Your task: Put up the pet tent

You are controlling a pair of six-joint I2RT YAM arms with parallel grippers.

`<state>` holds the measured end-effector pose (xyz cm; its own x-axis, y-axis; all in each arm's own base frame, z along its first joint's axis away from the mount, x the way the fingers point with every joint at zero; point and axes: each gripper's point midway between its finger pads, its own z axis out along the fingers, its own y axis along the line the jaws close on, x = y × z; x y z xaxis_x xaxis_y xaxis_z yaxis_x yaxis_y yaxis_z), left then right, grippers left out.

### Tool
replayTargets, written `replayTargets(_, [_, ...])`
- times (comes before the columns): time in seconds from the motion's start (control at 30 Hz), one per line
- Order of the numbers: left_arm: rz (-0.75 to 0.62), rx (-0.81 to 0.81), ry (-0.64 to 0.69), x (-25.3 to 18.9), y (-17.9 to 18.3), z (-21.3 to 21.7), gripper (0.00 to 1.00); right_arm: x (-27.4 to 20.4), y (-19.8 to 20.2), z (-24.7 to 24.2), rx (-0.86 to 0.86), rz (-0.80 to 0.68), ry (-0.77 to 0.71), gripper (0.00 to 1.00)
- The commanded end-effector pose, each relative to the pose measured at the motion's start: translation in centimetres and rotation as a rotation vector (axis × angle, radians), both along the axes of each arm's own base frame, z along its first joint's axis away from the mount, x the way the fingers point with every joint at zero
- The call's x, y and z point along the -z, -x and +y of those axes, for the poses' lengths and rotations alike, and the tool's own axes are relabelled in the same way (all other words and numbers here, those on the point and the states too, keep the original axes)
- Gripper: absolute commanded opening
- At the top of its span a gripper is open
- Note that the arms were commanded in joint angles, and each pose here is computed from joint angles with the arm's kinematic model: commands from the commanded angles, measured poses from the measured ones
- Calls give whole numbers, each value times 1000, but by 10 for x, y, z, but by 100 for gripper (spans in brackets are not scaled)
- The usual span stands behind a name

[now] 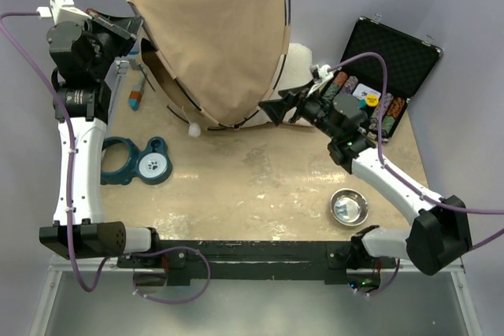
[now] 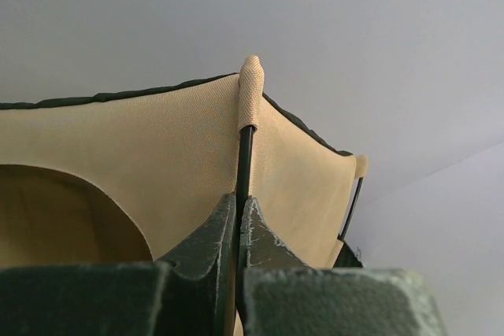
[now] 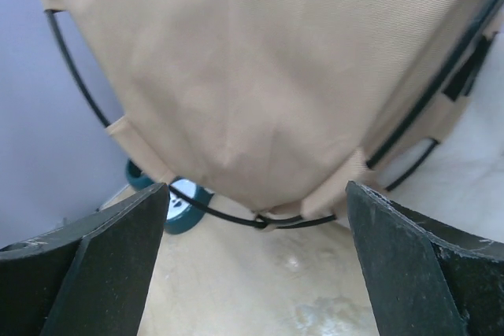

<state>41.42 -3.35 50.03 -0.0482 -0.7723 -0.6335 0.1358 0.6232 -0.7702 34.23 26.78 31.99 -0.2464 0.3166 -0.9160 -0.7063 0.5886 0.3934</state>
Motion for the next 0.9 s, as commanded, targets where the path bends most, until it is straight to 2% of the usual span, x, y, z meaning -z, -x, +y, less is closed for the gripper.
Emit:
replayTargets(0.0, [-121,25,25,-40,6,-2,0,30,-19,-3,-1,46,69,99])
replayTargets(0.2, [-141,45,13,-46,8,-5,0,41,-37,24,-78,73,-67,99])
replayTargets(0.37, [-131,54,7,-40,9,-6,0,14,-35,54,-190,-8,-176,95])
replayTargets(0.4, [-131,55,8,-39,9,-6,0,9,-33,59,-211,-19,-186,88])
replayTargets(0.43, [-124,57,10,-36,9,-7,0,4,-32,63,-228,-18,-198,78])
replayTargets(0.53, [-133,85,2,-33,10,-11,0,-14,-26,70,-294,-24,-201,30])
replayTargets(0.57, [-137,92,-6,-32,10,-12,5,-24,-20,69,-313,-41,-202,11])
replayTargets(0.6, [-152,103,-27,-33,11,-14,8,-36,-15,66,-312,-62,-214,0])
replayTargets(0.73, [-245,143,-185,-46,23,-22,52,-90,-2,45,-268,-130,-251,0])
replayTargets(0.8, [-329,124,-325,-57,37,-21,75,-112,5,38,-263,-154,-264,0])
replayTargets(0.83, [-423,102,-408,-74,51,-21,88,-124,7,34,-254,-173,-275,0])
replayTargets(0.87, [-486,78,-478,-86,68,-21,96,-139,10,28,-238,-198,-290,0])
